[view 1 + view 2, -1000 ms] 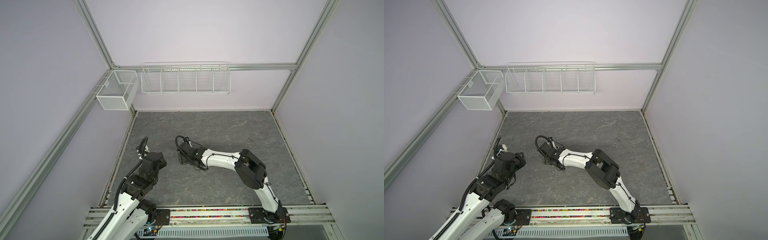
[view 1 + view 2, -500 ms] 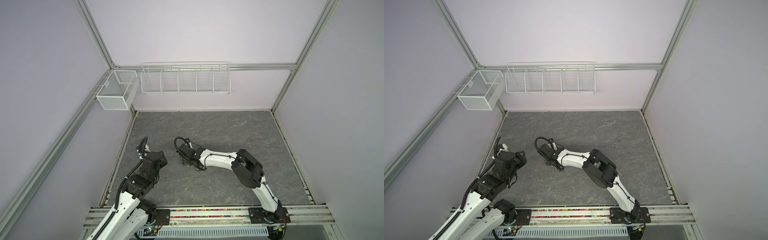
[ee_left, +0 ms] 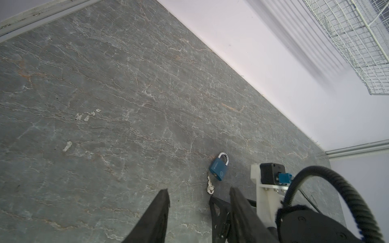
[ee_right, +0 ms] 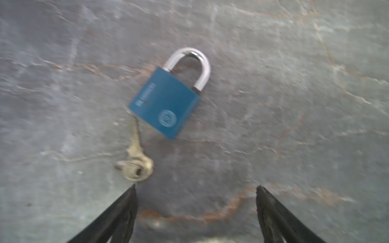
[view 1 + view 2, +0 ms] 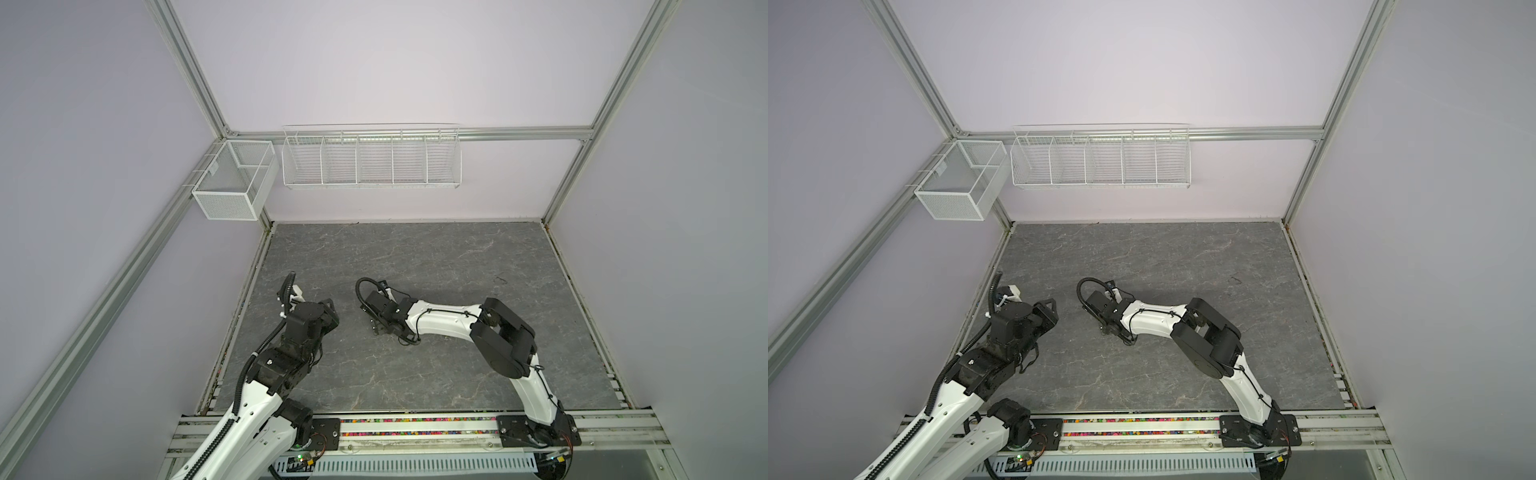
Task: Unlock with the key
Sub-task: 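Lower the open right gripper over the brass key beside the larger padlock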
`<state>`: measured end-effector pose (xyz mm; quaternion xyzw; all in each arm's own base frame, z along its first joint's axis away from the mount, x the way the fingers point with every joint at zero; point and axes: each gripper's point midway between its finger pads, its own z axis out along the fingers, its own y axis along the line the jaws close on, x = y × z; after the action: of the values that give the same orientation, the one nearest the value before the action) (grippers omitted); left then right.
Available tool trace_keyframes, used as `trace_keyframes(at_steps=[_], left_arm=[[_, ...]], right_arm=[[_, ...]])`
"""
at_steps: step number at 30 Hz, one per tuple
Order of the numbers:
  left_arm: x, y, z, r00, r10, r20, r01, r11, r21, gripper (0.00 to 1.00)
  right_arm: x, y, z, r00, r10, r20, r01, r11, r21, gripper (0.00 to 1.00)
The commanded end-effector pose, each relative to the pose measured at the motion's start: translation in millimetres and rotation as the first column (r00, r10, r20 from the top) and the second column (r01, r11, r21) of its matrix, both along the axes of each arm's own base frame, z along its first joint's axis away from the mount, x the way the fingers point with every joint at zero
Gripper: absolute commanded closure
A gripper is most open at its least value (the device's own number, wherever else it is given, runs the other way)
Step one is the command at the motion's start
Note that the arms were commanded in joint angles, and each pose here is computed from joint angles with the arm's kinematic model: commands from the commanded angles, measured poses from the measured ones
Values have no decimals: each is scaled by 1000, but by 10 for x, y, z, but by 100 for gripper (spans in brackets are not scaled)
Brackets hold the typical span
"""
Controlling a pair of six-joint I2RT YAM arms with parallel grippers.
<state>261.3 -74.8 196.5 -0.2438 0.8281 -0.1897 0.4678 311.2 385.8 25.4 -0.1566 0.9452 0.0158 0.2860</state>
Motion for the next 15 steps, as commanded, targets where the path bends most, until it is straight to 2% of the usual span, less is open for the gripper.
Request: trace_keyframes(at_steps=[1, 7, 15], left_arm=[[15, -7, -25, 1000, 3, -1, -3, 1000, -17, 53], [14, 14, -11, 1000, 8, 6, -8, 1000, -7, 53], [10, 37, 43, 1000, -7, 11, 6, 999, 44, 52]], right_arm=[[13, -158, 127, 1000, -9, 9, 9, 1000, -14, 11], [-78, 48, 229, 999, 38, -21, -36, 997, 65, 11], [98, 246, 177, 1000, -25, -5, 25, 996, 82, 11]])
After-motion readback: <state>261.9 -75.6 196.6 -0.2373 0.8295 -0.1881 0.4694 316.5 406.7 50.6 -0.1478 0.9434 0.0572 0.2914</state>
